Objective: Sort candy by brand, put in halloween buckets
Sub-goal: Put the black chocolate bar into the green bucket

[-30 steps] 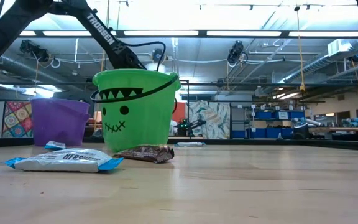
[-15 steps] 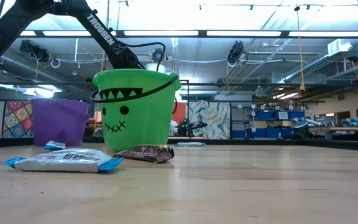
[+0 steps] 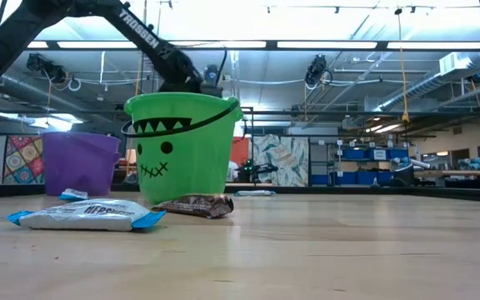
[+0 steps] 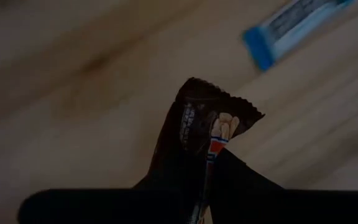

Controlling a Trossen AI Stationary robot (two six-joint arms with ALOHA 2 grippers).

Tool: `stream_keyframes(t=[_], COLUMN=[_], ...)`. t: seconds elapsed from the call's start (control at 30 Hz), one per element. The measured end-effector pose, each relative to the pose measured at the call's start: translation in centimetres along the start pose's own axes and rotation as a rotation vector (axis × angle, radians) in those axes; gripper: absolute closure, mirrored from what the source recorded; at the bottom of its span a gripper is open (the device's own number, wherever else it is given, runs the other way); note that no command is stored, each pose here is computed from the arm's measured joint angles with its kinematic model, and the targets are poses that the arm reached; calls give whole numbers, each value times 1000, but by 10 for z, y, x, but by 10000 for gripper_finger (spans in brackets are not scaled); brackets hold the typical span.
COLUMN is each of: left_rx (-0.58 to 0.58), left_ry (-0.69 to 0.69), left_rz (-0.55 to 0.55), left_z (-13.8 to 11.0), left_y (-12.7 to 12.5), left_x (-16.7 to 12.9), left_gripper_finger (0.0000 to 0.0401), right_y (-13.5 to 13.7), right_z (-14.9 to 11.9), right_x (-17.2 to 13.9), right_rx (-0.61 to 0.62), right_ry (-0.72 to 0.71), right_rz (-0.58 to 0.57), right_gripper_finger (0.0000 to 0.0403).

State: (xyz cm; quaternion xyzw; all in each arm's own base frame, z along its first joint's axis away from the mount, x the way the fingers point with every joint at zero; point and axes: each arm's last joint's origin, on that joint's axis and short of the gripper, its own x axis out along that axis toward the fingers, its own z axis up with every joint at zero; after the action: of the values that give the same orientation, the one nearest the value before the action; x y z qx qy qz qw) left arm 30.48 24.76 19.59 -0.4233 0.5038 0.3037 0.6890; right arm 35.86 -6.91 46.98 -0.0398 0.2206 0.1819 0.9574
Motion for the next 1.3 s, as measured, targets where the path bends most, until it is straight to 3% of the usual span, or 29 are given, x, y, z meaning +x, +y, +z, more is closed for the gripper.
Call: stream_keyframes(t=[0.3,0.53,0.67,0.83,1.0,1.1,1.23,1.3], left_rx=[118,265,337,359,398,432,512,613], left_ry=[-78,-119,-190,-276,-339,-382,-355,-266], left_rz=[-88,-109,-157,-337,-350,-414,-601,-777], left_z=[24,16,-2,-43,-79,-95,-110,-120], left_y=[-29,-56,-79,-98,-111,-121,-137,-148], left_x=[-71,-153,-202,-236,-261,-274,-284,-288], left_gripper_finger=[367,367,367,367,367,367,367,366], right_y=[0,-4,-11,-19,-25,-28,-32,-32], right_z=[-3,-11,-12,-9,-9,-10,-11,-11], right_x=[0,-8,-27,-60,-88,-96,-99,-98], right_rx=[14,23,30,50,75,84,94,94], right_ry=[30,151,193,167,134,128,118,111], right_rz=[-6,-179,-363,-537,-632,-656,-638,-622], right_gripper_finger=[242,242,242,242,242,242,242,242])
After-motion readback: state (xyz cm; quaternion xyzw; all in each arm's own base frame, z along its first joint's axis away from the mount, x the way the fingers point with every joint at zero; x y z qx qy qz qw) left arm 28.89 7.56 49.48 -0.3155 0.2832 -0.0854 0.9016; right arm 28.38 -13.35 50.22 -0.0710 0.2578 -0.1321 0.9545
